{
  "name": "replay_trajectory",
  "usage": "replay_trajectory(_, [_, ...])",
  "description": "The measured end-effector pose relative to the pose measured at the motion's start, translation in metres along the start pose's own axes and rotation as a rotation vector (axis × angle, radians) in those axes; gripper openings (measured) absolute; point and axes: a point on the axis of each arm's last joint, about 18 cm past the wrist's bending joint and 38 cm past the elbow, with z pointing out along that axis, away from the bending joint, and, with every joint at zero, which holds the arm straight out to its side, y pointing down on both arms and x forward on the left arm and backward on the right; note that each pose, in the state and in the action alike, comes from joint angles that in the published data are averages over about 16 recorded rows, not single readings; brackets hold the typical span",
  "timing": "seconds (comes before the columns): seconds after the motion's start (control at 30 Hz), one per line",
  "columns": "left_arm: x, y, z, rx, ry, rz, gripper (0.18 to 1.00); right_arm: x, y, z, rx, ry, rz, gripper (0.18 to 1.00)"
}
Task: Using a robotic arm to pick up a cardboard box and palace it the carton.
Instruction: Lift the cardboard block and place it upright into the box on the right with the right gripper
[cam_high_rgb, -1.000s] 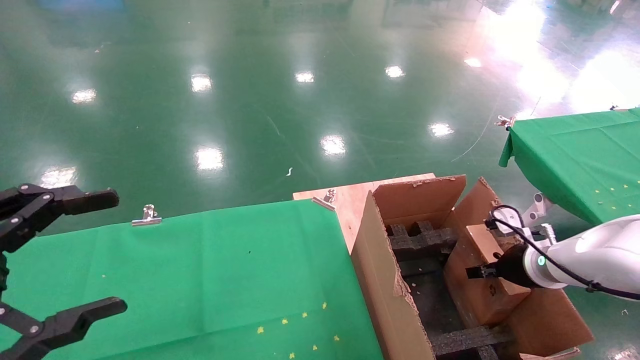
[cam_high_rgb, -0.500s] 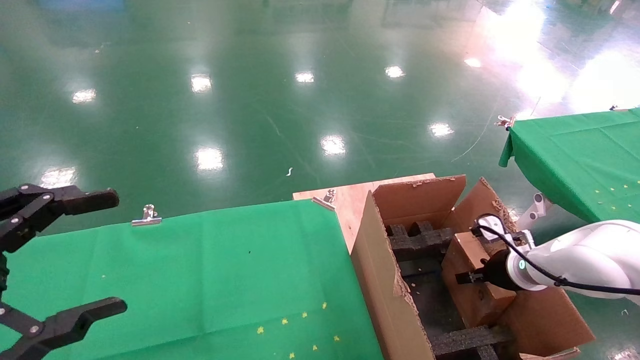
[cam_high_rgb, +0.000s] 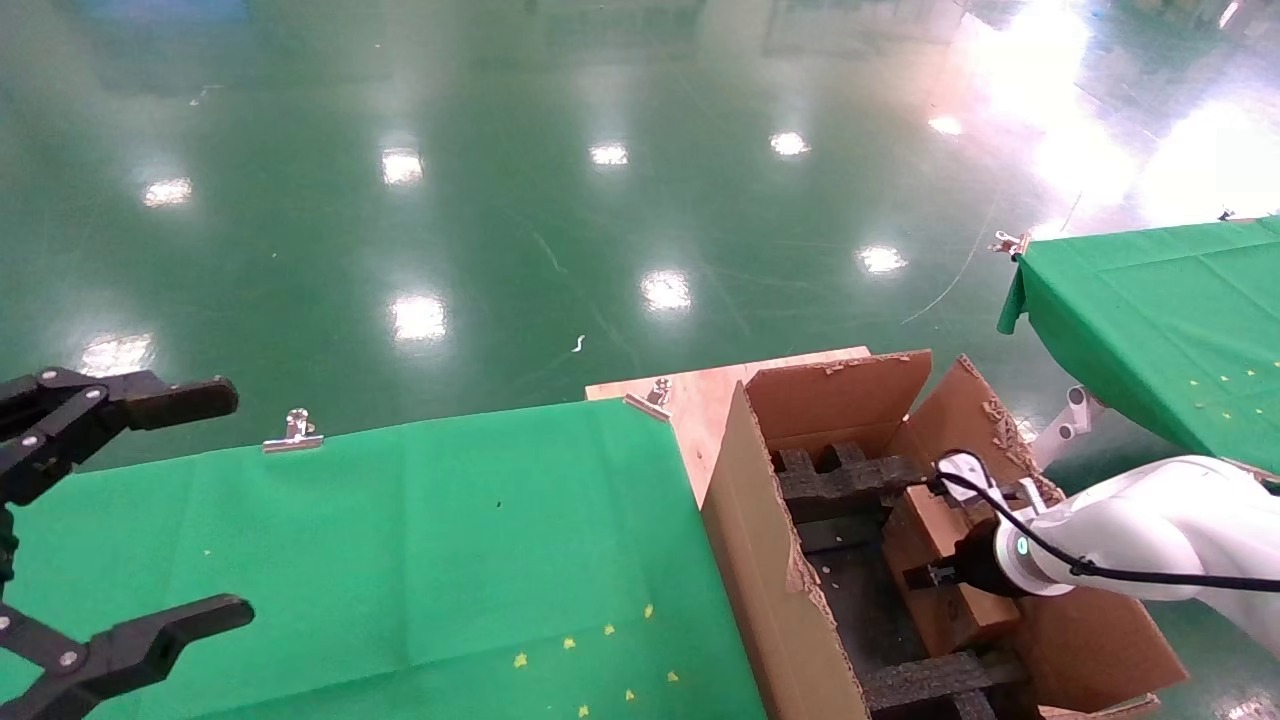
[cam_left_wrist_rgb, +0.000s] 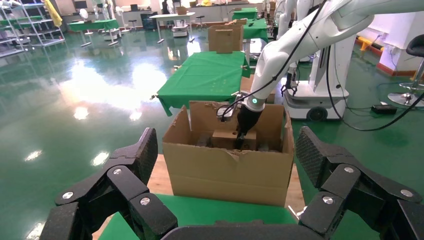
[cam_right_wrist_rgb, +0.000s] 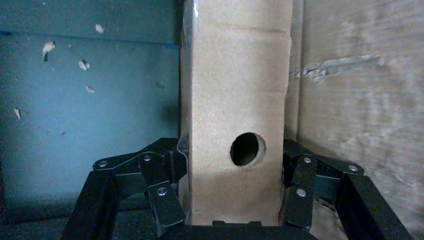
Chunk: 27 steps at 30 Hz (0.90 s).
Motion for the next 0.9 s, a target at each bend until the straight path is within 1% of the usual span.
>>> replay_trajectory(0.37, [0.000, 0.000, 0.000, 0.000, 0.000, 0.000, 1.001, -0.002, 0.001, 0.003, -0.006, -0.005, -0.003, 0.288])
replay_trajectory(0.57, [0.000, 0.000, 0.000, 0.000, 0.000, 0.000, 1.001, 0.000, -0.001, 0.001, 0.000, -0.002, 0.001, 0.327])
replay_trajectory(0.77, [0.000, 0.000, 0.000, 0.000, 0.000, 0.000, 1.001, 0.002, -0.005, -0.002, 0.008, 0.002, 0.006, 0.397])
replay_trajectory(0.9, [0.000, 0.000, 0.000, 0.000, 0.000, 0.000, 1.001, 0.004, -0.010, -0.006, 0.019, 0.003, 0.010, 0.476])
